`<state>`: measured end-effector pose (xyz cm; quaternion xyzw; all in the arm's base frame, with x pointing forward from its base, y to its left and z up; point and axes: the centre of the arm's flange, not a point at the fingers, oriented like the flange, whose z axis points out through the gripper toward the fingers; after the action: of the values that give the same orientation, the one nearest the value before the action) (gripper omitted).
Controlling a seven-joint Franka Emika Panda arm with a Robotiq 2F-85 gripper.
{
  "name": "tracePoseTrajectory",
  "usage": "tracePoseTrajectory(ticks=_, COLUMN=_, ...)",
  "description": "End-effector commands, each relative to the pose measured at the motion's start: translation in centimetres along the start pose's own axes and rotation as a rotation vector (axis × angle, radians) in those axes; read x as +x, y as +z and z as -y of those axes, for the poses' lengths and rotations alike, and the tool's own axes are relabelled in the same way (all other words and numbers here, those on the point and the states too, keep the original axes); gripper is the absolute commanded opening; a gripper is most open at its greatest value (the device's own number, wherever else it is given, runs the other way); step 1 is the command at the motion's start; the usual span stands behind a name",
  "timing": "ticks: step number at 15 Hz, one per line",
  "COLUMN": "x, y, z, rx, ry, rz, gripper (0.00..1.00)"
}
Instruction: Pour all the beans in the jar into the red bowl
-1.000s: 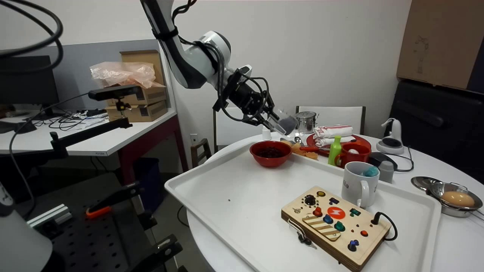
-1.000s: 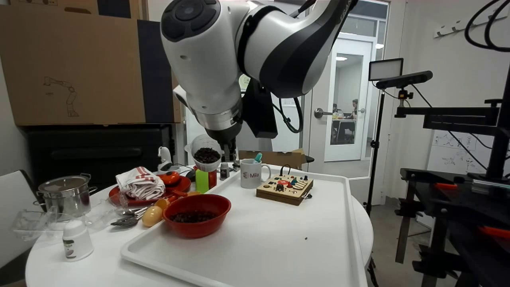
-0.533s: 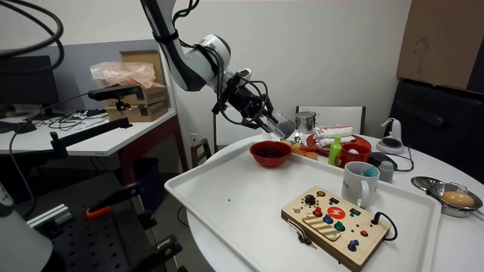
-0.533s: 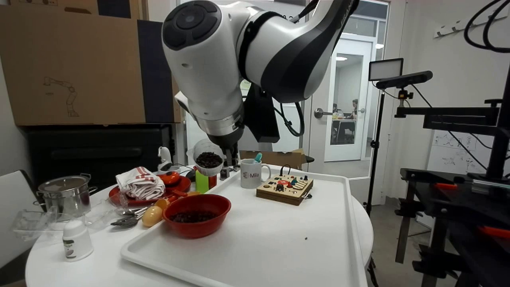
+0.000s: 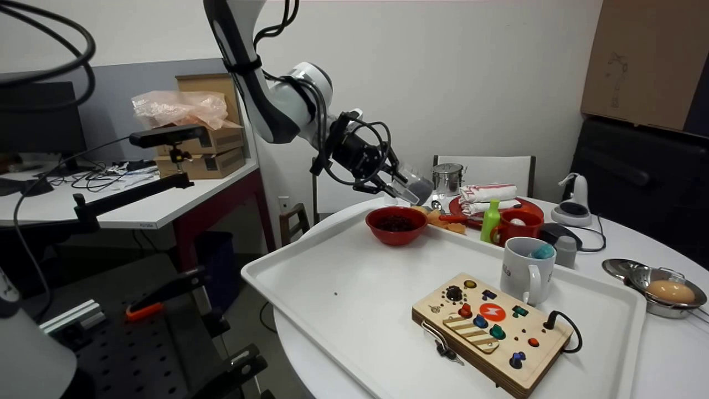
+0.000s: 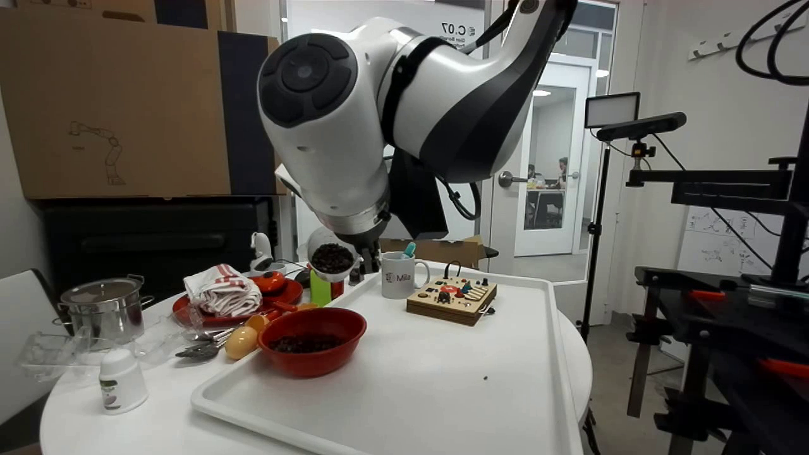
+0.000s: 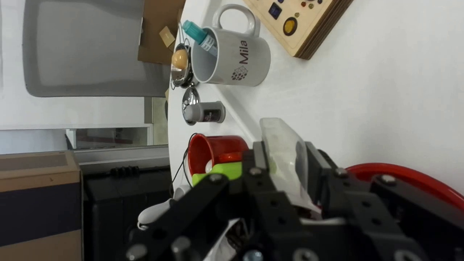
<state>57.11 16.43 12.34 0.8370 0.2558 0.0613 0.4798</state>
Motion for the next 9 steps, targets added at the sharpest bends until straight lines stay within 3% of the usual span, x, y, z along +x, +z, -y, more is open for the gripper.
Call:
tracePoseTrajectory(ticks=1, x=1.3, y=-1.6, z=0.6, rx=-0.116, ry=-0.005, rz=-0.032, gripper=0.07)
tracePoseTrajectory(ticks=9, x=0.3, y=-3.6, z=3.2, rx=-0.205, ry=-0.054, rz=0.003, gripper=0.07)
